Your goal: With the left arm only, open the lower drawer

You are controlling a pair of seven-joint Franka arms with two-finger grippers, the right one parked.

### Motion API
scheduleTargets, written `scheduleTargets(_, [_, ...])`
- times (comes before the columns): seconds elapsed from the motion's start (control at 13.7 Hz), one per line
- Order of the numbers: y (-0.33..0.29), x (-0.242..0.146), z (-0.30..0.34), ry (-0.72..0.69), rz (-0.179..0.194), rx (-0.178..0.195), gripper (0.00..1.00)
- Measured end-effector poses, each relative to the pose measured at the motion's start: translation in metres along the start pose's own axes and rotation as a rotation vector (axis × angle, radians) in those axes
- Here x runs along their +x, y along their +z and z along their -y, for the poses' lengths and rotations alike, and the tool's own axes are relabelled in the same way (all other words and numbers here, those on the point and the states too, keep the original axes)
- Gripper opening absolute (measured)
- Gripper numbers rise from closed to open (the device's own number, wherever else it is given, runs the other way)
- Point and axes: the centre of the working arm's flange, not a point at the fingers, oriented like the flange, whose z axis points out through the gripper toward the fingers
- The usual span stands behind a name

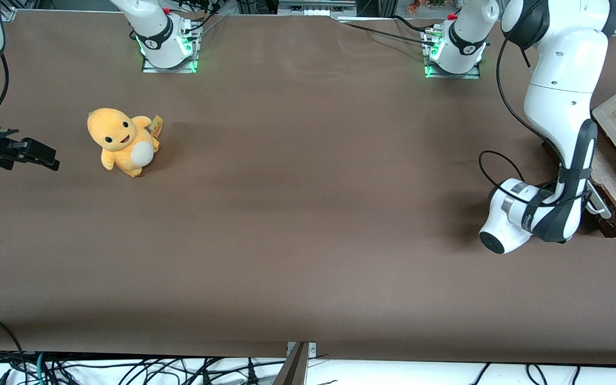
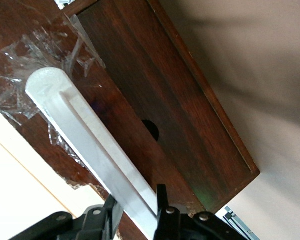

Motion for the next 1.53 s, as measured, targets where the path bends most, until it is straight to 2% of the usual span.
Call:
scheduleTargets(0.07, [-0.003,0.0,-0.001,0.036,-0.009,-0.001,0.37])
scheduleTargets(0.29, [-0.018,-0.004,-0.003,0.074,-0.034,0.0,0.67])
scheduleTargets(0.36, [-0.023,-0.005,-0.001,0.071,-0.04,-0.01,0.78])
scheduleTargets(0.51, [-0.034,-0.007,0.009,0.057,-0.051,-0.062,0.96])
scheduleTargets(0.58, [-0.039,-0.009,0.015,0.051,-0.056,-0.098,1.0])
scheduleTargets(0.66, [-0.044,-0.012,0.022,0.05,-0.06,-0.147,1.0])
scheduleTargets(0.8, [-0.064,-0.024,0.044,0.059,-0.085,-0.301,1.0])
scheduleTargets(1.24, [-0.121,-0.087,0.139,0.068,-0.24,-0.767,1.0])
scheduleTargets(1.39, [-0.13,-0.105,0.167,0.07,-0.293,-0.897,1.0])
scheduleTargets(1.53, [-0.134,-0.116,0.192,0.062,-0.342,-1.011,1.0])
